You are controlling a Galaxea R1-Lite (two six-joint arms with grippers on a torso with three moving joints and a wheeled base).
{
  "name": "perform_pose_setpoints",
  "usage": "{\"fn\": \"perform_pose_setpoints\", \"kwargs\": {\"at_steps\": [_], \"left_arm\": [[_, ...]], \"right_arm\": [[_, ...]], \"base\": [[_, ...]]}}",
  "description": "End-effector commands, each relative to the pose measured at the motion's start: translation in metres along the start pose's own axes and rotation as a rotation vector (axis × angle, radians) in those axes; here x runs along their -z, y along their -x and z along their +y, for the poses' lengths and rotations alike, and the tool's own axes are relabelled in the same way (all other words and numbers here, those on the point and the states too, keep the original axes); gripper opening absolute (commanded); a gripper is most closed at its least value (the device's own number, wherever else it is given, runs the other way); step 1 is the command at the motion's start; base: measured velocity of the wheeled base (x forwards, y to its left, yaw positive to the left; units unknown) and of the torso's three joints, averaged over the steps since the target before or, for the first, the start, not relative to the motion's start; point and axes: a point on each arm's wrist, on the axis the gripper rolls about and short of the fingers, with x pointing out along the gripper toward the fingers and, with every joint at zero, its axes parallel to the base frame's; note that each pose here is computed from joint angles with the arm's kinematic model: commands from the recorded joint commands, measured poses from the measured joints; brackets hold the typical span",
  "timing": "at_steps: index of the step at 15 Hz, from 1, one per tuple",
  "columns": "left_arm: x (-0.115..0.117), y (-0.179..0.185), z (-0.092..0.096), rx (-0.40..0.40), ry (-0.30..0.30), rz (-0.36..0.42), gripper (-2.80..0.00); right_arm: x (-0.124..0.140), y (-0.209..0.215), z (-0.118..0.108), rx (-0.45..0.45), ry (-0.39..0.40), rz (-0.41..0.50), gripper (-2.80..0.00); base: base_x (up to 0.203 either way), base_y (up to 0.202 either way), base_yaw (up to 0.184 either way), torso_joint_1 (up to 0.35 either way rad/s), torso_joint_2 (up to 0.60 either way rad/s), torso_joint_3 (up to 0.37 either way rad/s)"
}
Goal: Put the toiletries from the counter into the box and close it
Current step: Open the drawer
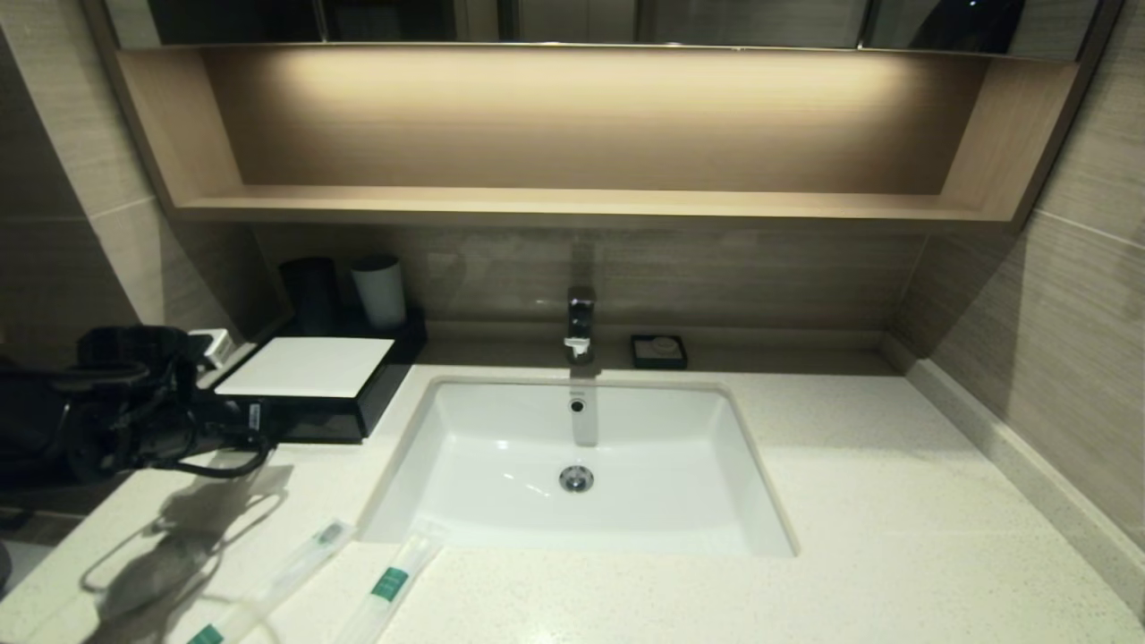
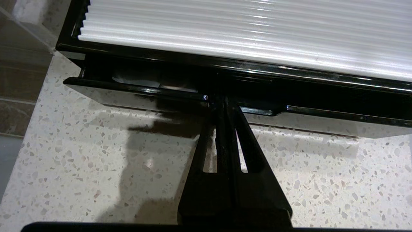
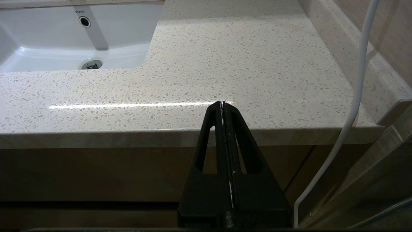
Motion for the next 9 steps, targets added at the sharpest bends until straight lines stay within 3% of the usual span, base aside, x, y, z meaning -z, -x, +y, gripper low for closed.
{"fn": "perform_pose_setpoints", "kwargs": {"at_steps": [1, 9], "left_arm": [[0.002, -0.008, -0.002, 0.009, -0.002, -0.002, -2.8], [-0.005, -0.01, -0.012, 0.029, -0.017, -0.03, -2.8]], "right_arm": [[0.0, 0.0, 0.0, -0.002, 0.0, 0.004, -2.8], [0.0, 0.0, 0.0, -0.001, 0.0, 0.003, -2.8]], "base": [[0.0, 0.0, 0.0, 0.0, 0.0, 0.0], [0.0, 0.0, 0.0, 0.0, 0.0, 0.0]]}}
